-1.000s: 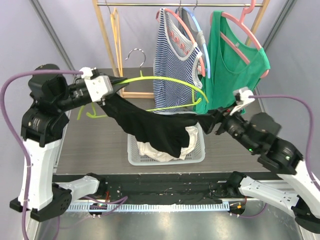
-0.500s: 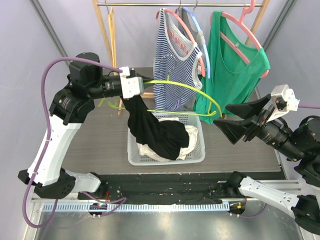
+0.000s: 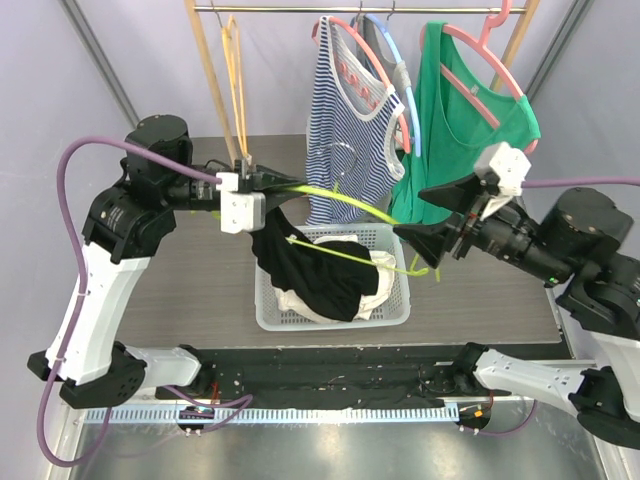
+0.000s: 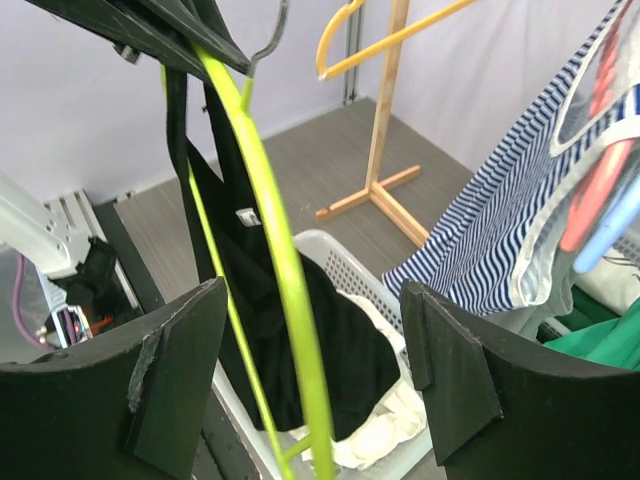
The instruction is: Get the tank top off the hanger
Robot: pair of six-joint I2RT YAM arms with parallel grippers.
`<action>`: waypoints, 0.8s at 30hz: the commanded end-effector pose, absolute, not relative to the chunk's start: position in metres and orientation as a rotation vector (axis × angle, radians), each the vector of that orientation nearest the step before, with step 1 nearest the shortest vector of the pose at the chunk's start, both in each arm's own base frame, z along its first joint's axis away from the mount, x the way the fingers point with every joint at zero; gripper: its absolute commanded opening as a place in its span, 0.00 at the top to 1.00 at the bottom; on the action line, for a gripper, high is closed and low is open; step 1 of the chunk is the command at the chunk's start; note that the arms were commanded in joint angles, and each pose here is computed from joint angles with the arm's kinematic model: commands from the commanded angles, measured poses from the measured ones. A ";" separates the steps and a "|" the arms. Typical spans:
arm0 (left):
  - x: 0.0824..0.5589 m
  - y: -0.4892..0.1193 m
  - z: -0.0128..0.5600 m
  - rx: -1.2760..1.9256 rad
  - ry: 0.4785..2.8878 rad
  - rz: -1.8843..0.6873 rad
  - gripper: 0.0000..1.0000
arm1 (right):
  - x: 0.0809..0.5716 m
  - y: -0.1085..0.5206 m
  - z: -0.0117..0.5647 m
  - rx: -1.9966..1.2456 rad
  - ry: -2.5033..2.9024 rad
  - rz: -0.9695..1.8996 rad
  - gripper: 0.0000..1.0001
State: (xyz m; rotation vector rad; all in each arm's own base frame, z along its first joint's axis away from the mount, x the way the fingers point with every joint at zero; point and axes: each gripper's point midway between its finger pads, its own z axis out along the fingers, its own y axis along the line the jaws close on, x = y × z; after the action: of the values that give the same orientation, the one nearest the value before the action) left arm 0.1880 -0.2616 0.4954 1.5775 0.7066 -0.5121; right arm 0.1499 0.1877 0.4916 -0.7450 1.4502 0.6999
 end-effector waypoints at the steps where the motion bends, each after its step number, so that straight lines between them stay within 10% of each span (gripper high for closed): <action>1: 0.156 -0.256 0.514 1.622 0.503 -0.493 1.00 | 0.142 0.192 0.502 -0.812 1.406 0.718 0.22; 16: 0.157 -0.254 0.525 1.614 0.467 -0.433 1.00 | 0.138 0.216 0.462 -0.901 1.538 0.816 0.31; 19: 0.158 -0.254 0.526 1.611 0.464 -0.429 1.00 | 0.137 0.218 0.455 -0.906 1.560 0.829 0.39; 24: 0.164 -0.254 0.526 1.607 0.475 -0.403 1.00 | 0.137 0.216 0.453 -0.892 1.570 0.826 0.81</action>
State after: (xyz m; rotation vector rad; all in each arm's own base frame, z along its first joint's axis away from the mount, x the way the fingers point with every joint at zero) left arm 0.1710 -0.2568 0.5006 1.6404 0.5720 -0.4678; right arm 0.1409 0.2181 0.4476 -0.9099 1.5833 0.8072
